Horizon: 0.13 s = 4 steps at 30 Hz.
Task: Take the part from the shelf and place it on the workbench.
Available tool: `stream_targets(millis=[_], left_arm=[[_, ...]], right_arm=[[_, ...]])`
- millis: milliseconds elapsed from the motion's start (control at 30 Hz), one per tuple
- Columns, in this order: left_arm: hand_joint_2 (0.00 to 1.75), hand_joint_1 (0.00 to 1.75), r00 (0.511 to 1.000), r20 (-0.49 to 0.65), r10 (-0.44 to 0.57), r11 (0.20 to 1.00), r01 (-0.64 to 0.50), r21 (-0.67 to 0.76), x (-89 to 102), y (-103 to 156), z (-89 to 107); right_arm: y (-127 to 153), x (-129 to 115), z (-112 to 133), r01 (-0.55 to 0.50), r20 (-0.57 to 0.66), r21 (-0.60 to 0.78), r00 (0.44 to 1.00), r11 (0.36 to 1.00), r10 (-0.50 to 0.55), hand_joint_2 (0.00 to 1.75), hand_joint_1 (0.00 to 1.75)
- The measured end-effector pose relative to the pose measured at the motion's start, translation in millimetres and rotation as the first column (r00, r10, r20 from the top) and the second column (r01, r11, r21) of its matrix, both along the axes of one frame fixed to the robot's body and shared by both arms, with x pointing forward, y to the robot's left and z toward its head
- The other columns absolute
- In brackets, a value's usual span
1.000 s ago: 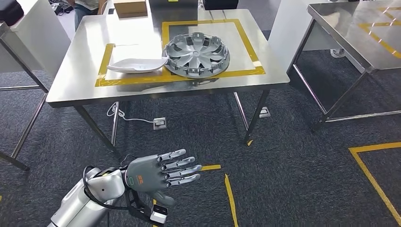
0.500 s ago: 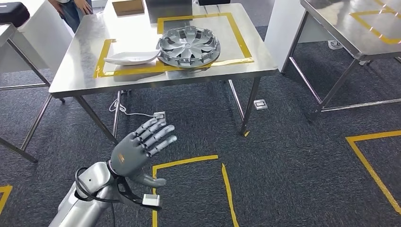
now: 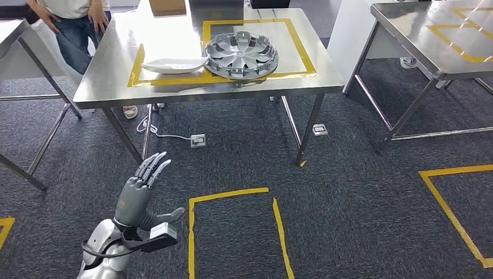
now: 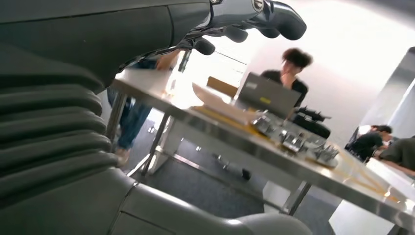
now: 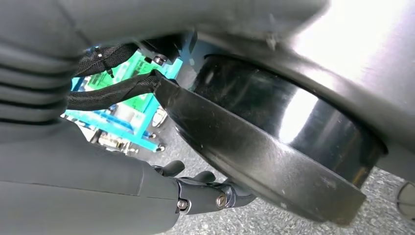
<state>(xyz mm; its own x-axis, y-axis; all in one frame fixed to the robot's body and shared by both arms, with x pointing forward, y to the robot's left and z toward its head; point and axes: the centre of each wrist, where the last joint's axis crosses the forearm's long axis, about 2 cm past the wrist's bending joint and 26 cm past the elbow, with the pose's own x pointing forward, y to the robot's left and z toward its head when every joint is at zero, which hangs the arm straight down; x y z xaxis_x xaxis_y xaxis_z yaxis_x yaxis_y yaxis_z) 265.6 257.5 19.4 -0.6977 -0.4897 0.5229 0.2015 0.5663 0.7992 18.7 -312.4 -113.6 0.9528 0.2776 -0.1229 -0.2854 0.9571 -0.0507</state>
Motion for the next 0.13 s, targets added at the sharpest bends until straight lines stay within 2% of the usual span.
stream_targets(millis=[33, 133], left_arm=[[1.75, 0.00, 0.999, -0.032, 0.013, 1.000, -0.014, -0.018, -5.6, 2, -5.8], [1.75, 0.00, 0.993, -0.113, 0.043, 0.997, -0.050, -0.060, -20.1, 6, -20.0]], right_arm=[[1, -2, 0, 0.005, -0.002, 0.004, 1.000, 1.000, -0.005, 0.00, 0.00], [4, -8, -1, 0.017, -0.007, 0.016, 1.000, 1.000, -0.017, 0.00, 0.00]])
